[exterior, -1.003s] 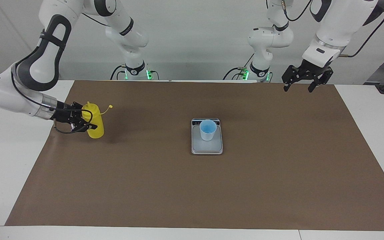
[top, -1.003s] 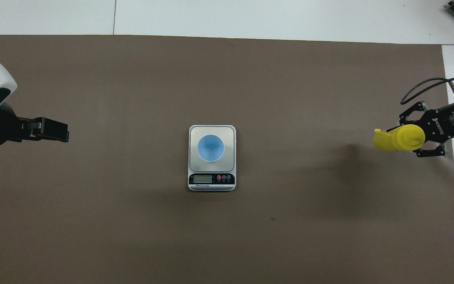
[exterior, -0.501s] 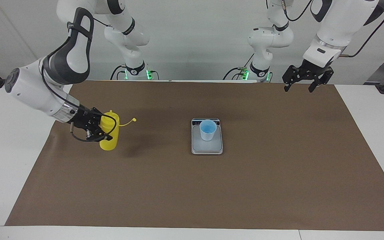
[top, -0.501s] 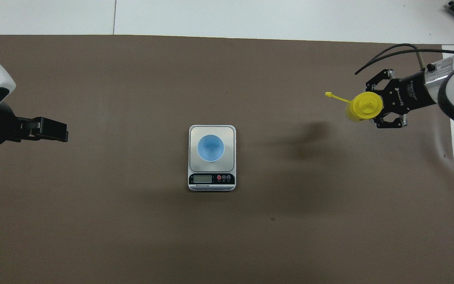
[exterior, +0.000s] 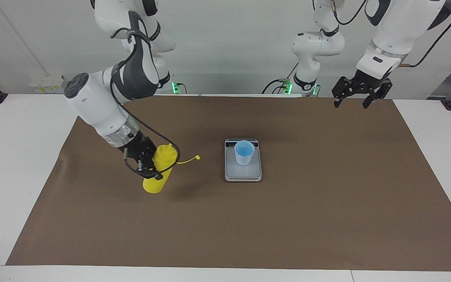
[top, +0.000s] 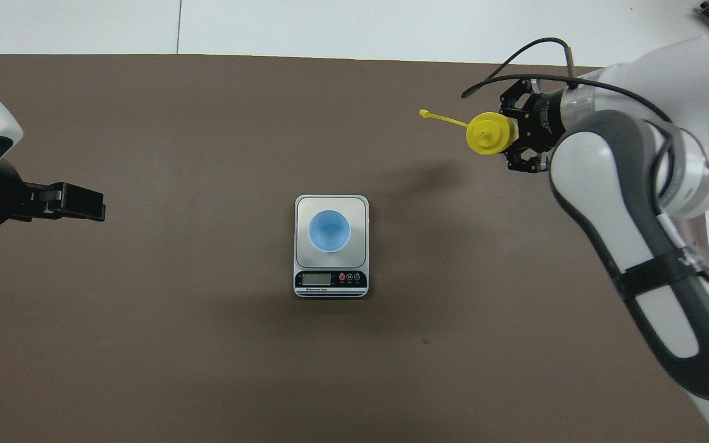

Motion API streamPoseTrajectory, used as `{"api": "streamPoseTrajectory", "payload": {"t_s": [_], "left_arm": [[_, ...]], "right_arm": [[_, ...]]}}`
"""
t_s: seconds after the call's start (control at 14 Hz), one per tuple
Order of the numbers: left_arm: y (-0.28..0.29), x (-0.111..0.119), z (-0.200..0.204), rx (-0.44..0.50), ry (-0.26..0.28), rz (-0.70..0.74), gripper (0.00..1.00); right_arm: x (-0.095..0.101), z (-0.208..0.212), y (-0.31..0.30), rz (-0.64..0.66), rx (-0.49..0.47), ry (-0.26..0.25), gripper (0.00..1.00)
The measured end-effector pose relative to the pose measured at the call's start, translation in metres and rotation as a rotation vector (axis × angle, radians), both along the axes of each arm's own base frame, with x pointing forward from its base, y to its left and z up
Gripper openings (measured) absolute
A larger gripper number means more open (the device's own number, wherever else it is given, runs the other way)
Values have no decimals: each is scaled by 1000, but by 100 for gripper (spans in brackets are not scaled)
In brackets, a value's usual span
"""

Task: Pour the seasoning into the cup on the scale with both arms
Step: 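Carry the bottle with the right gripper over the cup on the scale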

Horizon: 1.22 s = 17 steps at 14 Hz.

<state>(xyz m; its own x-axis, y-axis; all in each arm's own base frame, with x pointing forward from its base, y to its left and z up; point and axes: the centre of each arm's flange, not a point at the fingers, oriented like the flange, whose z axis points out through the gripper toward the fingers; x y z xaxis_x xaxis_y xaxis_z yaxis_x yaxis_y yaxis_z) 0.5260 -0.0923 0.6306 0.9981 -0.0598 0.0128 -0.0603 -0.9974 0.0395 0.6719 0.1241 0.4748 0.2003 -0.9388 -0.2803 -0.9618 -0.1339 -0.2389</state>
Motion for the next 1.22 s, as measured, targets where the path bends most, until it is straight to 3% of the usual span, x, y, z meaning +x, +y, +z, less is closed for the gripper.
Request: {"api": "streamPoseTrajectory", "payload": {"t_s": [0.29, 0.43, 0.79, 1.22], "left_arm": [[1, 0, 0, 0, 2, 2, 100], [6, 1, 0, 0, 3, 12, 100], [15, 2, 0, 0, 3, 25, 100], [15, 2, 0, 0, 3, 25, 100]], "right_arm": [[-5, 3, 74, -79, -33, -80, 52], [-10, 3, 109, -72, -89, -147, 52], [-23, -25, 185, 93, -257, -398, 52], [-39, -43, 223, 210, -247, -536, 52]]}}
